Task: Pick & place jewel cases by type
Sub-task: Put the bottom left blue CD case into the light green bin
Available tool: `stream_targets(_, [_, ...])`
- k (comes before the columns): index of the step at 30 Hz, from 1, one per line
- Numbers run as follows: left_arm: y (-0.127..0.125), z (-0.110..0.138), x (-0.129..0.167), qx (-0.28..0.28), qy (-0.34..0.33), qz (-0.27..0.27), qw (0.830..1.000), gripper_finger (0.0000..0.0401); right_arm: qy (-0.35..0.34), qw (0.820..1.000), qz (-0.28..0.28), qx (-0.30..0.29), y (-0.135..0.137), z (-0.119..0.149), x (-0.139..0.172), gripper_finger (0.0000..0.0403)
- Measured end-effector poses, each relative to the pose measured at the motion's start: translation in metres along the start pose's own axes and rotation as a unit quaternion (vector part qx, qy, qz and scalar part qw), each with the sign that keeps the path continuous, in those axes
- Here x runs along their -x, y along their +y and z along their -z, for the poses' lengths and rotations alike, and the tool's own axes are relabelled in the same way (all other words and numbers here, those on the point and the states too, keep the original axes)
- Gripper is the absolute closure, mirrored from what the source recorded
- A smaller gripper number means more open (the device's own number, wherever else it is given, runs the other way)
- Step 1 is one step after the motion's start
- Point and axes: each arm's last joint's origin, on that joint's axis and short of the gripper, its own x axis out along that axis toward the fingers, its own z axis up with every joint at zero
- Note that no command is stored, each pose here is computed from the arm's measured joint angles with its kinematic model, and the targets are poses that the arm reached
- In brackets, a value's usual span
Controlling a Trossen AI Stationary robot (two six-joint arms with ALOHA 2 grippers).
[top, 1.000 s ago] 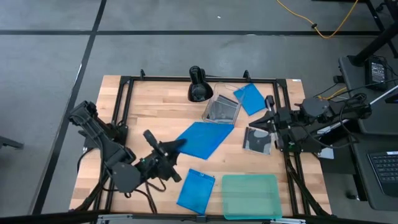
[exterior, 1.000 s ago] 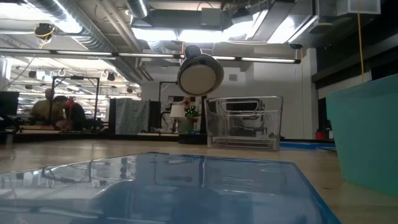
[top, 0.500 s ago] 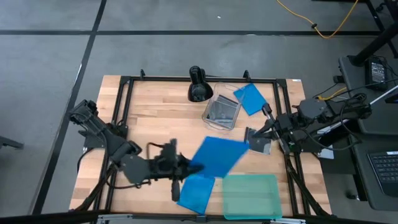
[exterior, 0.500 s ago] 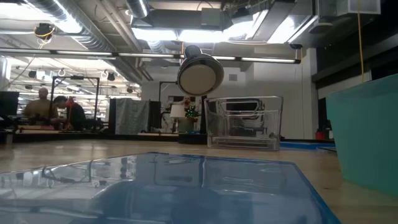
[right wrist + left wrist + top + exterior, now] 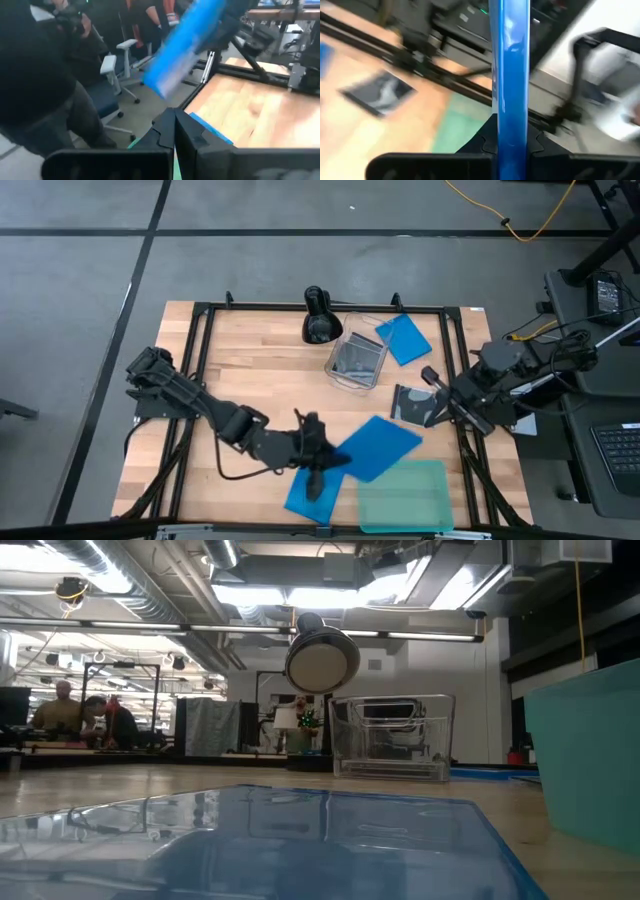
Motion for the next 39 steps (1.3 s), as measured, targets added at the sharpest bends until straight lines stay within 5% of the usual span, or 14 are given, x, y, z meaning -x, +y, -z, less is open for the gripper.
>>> stream_targets(6, [0.01,-0.01,-0.002,-0.07,-0.057,-0.082,0.993,0.0392,-0.06,0.997,0.049,0.023,-0.003,-0.012,-0.001,0.0366])
stream_targets(13, [0.015,-0.02,-0.003,-0.133,-0.12,-0.166,0.97,0.0392,-0.102,0.985,0.14,0.023,-0.012,-0.02,-0.001,0.0267])
stream_targets(18, [0.016,-0.027,-0.003,-0.14,-0.142,-0.178,0.964,0.0392,-0.112,0.979,0.167,0.023,-0.02,-0.023,-0.004,0.0208])
stream_targets(23, [0.013,-0.026,-0.001,-0.139,-0.151,-0.189,0.96,0.0392,-0.113,0.977,0.177,0.023,-0.022,-0.023,-0.001,0.0191])
stream_targets(30, [0.012,0.001,0.005,-0.102,-0.071,-0.182,0.975,0.0392,-0.103,0.976,0.192,0.004,-0.012,-0.021,0.022,0.019])
stream_targets(39, [0.035,0.009,-0.015,-0.049,0.024,-0.152,0.987,0.0392,0.067,0.975,0.21,-0.041,-0.021,-0.02,0.005,0.019])
